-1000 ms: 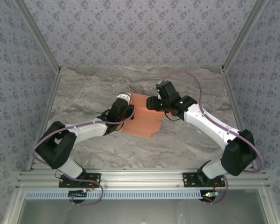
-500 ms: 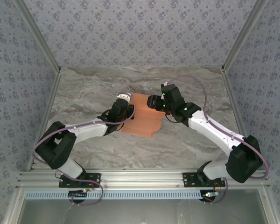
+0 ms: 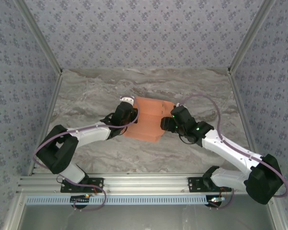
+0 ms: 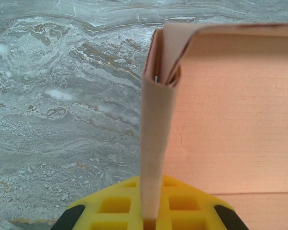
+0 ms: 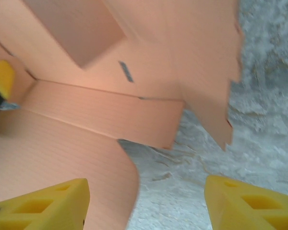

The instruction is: Fold the paper box

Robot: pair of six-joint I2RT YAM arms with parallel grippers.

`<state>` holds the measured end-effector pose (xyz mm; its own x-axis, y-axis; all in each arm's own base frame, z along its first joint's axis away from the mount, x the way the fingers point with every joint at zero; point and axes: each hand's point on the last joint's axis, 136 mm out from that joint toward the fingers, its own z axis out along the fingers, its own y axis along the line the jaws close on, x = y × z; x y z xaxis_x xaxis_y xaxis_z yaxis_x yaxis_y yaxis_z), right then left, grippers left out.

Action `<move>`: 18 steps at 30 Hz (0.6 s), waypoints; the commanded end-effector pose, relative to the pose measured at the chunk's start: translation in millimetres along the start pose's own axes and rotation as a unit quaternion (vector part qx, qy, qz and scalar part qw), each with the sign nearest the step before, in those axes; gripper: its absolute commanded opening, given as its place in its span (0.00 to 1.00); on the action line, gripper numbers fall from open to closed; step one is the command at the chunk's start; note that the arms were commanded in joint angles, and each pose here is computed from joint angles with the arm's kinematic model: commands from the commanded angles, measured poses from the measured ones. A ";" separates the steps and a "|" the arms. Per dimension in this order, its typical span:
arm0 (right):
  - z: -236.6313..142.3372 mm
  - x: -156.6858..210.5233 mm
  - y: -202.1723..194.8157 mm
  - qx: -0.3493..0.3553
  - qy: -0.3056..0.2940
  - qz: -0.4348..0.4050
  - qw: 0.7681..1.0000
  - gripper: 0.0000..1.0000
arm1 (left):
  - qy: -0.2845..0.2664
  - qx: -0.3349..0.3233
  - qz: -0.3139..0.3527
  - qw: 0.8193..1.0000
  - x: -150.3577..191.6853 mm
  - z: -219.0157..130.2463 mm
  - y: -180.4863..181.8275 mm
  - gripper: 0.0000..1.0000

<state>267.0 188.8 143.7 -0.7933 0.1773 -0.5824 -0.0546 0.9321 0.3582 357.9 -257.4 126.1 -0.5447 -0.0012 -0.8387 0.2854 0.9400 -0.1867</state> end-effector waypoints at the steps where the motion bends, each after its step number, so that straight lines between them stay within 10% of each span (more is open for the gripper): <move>1: 8.2 -5.7 3.2 -0.004 -0.019 0.029 0.999 0.67 | -0.027 0.008 -0.015 0.999 -23.7 -10.5 -7.0 0.00; 18: 24.8 -29.1 28.9 -0.057 -0.049 0.048 0.996 0.60 | -0.030 0.011 -0.013 0.999 -24.2 -13.8 -6.7 0.00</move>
<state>296.0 211.3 141.8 -0.7549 0.2768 -0.5945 -0.0327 0.8895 0.4557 357.8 -256.7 135.5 -0.5298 -0.0140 -0.8480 0.2863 0.9382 -0.1944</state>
